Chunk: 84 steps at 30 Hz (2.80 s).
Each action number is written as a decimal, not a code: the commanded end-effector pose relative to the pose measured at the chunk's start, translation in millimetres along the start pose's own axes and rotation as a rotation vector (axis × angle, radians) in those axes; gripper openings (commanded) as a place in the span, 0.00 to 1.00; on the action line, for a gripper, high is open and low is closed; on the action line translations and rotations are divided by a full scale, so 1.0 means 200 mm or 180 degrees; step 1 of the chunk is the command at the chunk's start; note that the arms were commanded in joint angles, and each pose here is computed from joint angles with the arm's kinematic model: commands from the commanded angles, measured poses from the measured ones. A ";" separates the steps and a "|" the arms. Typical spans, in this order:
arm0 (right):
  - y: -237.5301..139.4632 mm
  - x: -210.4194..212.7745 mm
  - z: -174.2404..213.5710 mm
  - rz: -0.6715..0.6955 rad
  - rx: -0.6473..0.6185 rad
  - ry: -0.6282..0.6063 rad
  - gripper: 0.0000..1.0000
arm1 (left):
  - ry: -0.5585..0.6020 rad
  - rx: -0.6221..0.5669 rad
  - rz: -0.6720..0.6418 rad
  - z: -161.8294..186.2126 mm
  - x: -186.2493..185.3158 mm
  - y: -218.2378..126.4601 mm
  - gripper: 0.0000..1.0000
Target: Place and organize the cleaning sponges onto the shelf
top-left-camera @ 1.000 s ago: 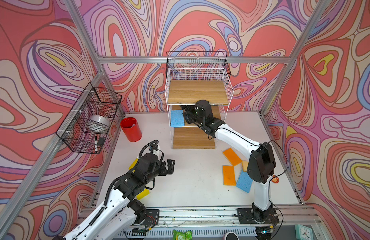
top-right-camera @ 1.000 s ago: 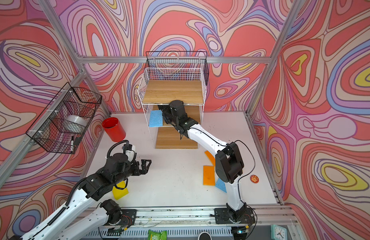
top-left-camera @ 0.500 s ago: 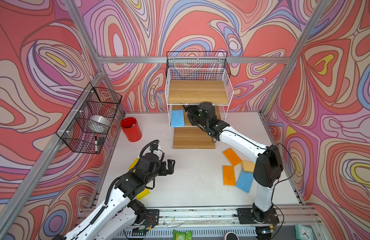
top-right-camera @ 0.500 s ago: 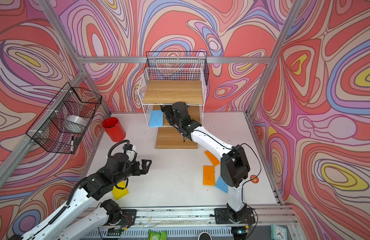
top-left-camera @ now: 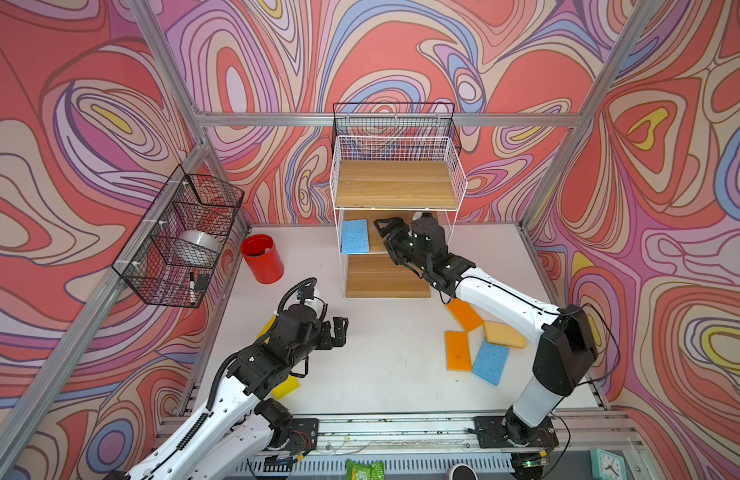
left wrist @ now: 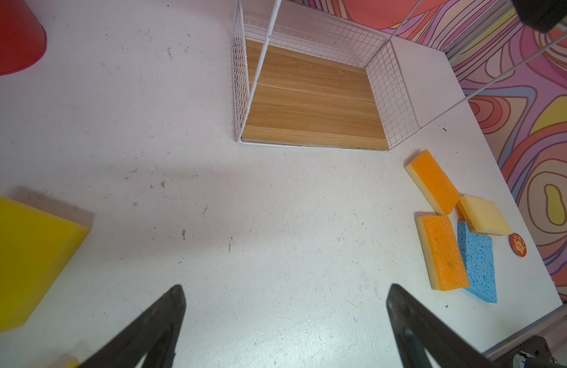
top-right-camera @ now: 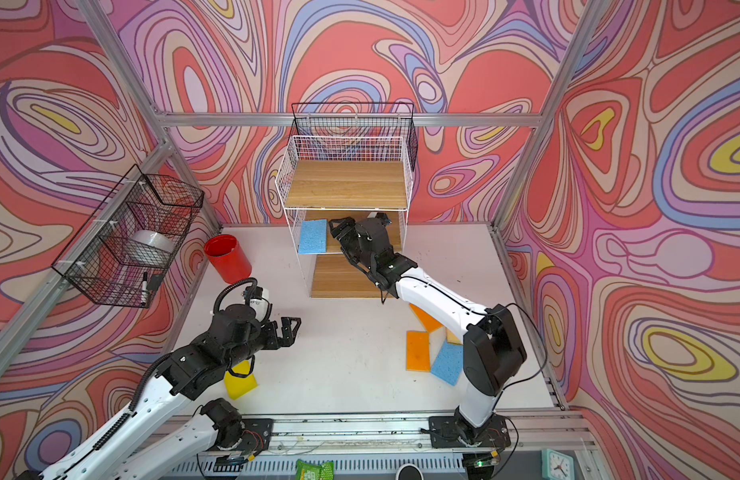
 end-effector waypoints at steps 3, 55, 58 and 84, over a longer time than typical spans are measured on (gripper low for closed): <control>-0.08 -0.01 0.02 -0.0017 0.0042 -0.0022 0.84 | 0.0001 0.0009 -0.0121 -0.02 0.02 -0.04 1.00; -0.68 -0.80 0.63 0.0123 0.1761 -0.1086 0.77 | -0.0774 0.0670 -0.2966 0.52 0.77 0.09 0.59; -0.66 -0.83 0.63 0.0140 0.1815 -0.1031 0.77 | -0.0794 0.0715 -0.2990 0.53 0.77 0.12 0.57; -0.61 -0.98 0.55 0.0231 0.1788 -0.0739 0.78 | -0.0796 0.0910 -0.2472 0.51 0.61 0.23 0.00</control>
Point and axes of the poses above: each gripper's point midway between its finger pads, its own y axis out along the fingers, its own x axis along the line the jaws close on, z = x × y, the point moved 2 cm from there along -y, back along the fingers, and after that the axes turned 5 degrees about -y, right-handed, at the moved point
